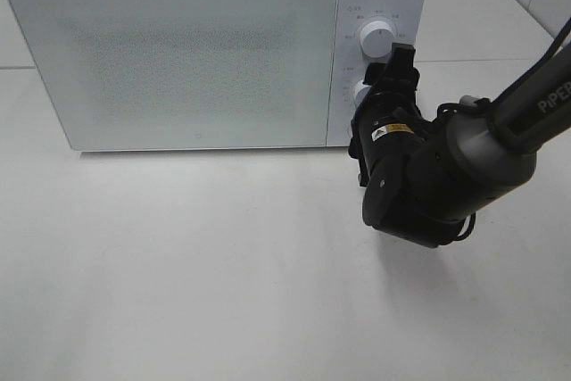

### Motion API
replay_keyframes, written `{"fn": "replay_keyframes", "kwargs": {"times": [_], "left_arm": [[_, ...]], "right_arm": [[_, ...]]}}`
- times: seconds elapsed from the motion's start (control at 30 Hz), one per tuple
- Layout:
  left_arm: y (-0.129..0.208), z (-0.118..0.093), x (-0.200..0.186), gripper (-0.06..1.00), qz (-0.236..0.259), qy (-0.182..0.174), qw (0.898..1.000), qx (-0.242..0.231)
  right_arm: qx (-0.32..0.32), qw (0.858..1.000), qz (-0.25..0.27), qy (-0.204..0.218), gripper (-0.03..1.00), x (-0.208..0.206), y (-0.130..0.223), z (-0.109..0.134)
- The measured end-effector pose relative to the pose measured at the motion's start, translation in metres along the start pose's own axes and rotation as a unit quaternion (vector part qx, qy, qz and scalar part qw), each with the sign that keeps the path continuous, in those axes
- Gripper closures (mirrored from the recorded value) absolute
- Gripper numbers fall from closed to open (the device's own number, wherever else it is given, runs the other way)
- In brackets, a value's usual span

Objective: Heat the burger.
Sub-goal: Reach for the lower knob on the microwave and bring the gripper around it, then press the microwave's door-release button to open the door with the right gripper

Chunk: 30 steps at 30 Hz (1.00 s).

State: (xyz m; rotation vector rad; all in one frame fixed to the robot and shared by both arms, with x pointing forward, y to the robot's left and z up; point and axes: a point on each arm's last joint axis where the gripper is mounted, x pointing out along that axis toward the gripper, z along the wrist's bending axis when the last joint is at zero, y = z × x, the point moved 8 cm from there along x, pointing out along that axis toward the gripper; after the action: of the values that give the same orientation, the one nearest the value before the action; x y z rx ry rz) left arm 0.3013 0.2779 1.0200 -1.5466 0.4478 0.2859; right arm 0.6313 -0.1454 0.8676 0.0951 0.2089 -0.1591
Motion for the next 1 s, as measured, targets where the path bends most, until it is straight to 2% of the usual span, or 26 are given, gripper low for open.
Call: {"fn": "replay_keyframes", "kwargs": {"times": [0.17, 0.27, 0.33, 0.47, 0.53, 0.57, 0.6, 0.63, 0.7, 0.77, 0.83, 0.87, 0.9, 0.93, 0.97, 1.0], "left_arm": [[0.000, 0.000, 0.000, -0.05, 0.000, -0.001, 1.000, 0.000], [0.000, 0.000, 0.000, -0.05, 0.000, -0.001, 1.000, 0.001], [0.000, 0.000, 0.000, -0.05, 0.000, -0.001, 1.000, 0.001], [0.000, 0.000, 0.000, -0.05, 0.000, -0.001, 1.000, 0.001], [0.000, 0.000, 0.000, -0.05, 0.000, -0.001, 1.000, 0.001], [0.000, 0.000, 0.000, -0.05, 0.000, -0.001, 1.000, 0.001], [0.000, 0.000, 0.000, -0.05, 0.000, -0.001, 1.000, 0.001], [0.000, 0.000, 0.000, -0.05, 0.000, -0.001, 1.000, 0.001], [0.000, 0.000, 0.000, -0.05, 0.000, -0.001, 1.000, 0.001], [0.000, 0.000, 0.000, -0.05, 0.000, -0.001, 1.000, 0.001], [0.000, 0.001, 0.000, -0.05, 0.000, -0.002, 1.000, 0.001], [0.000, 0.001, 0.000, -0.05, 0.000, -0.002, 1.000, 0.001], [0.000, 0.001, 0.000, -0.05, 0.000, -0.002, 1.000, 0.001], [0.000, 0.001, 0.000, -0.05, 0.000, -0.002, 1.000, 0.001], [0.000, 0.001, 0.000, -0.05, 0.000, -0.002, 1.000, 0.001], [0.000, 0.001, 0.000, -0.05, 0.000, -0.002, 1.000, 0.001]], "right_arm": [[-0.066, 0.997, 0.045, -0.007, 0.25, -0.013, 0.003, 0.009], [-0.079, 0.995, 0.052, -0.006, 0.25, -0.015, 0.003, 0.009], [-0.130, 0.989, 0.076, -0.016, 0.25, -0.028, 0.002, 0.018], [-0.168, 0.980, 0.101, -0.025, 0.25, -0.038, 0.004, 0.027], [-0.204, 0.971, 0.126, -0.012, 0.25, -0.049, 0.004, 0.025], [-0.204, 0.971, 0.126, -0.012, 0.25, -0.049, 0.004, 0.025], [-0.227, 0.964, 0.141, -0.001, 0.25, -0.056, 0.003, 0.022], [-0.227, 0.964, 0.141, -0.001, 0.25, -0.056, 0.003, 0.022], [-0.269, 0.949, 0.164, 0.010, 0.25, -0.066, 0.002, 0.021], [-0.283, 0.944, 0.172, 0.016, 0.25, -0.070, 0.002, 0.020], [-0.334, 0.921, 0.199, 0.036, 0.25, -0.079, 0.002, 0.015], [-0.334, 0.921, 0.199, 0.036, 0.25, -0.079, 0.002, 0.015], [-0.369, 0.902, 0.217, 0.049, 0.25, -0.086, 0.002, 0.013], [-0.369, 0.902, 0.217, 0.049, 0.25, -0.086, 0.002, 0.013], [-0.388, 0.892, 0.225, 0.053, 0.25, -0.088, 0.002, 0.012], [-0.424, 0.871, 0.243, 0.055, 0.25, -0.095, 0.003, 0.013]]}}
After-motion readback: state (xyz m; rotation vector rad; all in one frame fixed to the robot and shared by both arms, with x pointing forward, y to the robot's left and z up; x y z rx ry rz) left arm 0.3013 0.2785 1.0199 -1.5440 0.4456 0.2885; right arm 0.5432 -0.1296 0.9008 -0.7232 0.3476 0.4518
